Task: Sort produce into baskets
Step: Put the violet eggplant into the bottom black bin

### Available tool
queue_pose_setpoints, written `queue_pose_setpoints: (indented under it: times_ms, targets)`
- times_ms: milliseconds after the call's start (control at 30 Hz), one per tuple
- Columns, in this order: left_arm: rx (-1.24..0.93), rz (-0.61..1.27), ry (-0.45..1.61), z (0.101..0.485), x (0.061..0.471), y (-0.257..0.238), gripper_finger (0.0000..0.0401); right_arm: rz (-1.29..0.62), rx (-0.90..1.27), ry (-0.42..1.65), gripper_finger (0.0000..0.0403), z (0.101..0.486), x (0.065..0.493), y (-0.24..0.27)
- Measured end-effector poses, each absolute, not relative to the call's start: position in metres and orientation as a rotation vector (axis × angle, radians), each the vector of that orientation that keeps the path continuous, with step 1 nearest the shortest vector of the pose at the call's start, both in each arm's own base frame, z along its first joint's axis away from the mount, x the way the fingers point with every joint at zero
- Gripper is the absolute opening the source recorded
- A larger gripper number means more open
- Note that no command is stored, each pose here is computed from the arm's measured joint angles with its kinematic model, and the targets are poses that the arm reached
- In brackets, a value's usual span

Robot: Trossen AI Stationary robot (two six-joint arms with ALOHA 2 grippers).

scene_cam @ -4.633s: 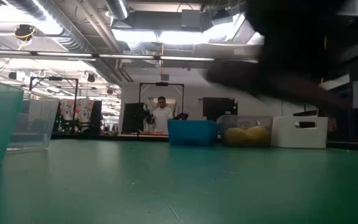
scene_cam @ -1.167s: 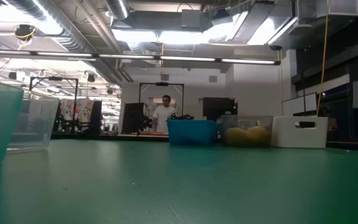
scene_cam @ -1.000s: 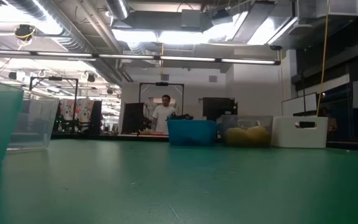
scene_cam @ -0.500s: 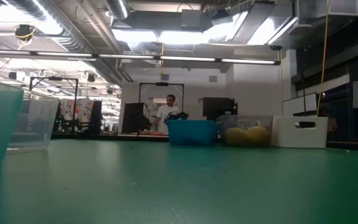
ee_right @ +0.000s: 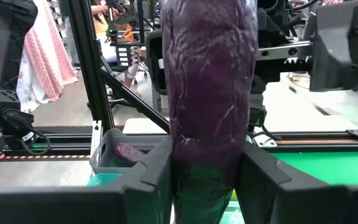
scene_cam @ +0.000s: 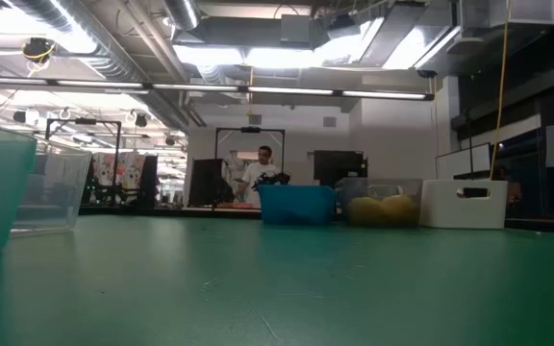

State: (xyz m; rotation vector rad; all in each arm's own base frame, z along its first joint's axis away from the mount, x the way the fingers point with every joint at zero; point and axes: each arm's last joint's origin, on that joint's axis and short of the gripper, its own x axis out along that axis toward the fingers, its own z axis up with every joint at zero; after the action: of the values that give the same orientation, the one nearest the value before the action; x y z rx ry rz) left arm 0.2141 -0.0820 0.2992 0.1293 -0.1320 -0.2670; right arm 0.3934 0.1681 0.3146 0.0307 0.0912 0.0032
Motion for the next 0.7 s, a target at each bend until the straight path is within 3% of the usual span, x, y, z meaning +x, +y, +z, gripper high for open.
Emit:
queue_pose_setpoints:
  times_ms: [167,700]
  targets:
    - [0.111,-0.263,-0.173,0.303,0.214,-0.082,0.0353,0.003,0.005,0.091,0.0131,0.314,0.393,0.168]
    - [0.094,-0.310,-0.216,0.295,0.228,-0.093,0.0350,-0.028,0.030,0.098,0.0131,0.314,0.403,0.144]
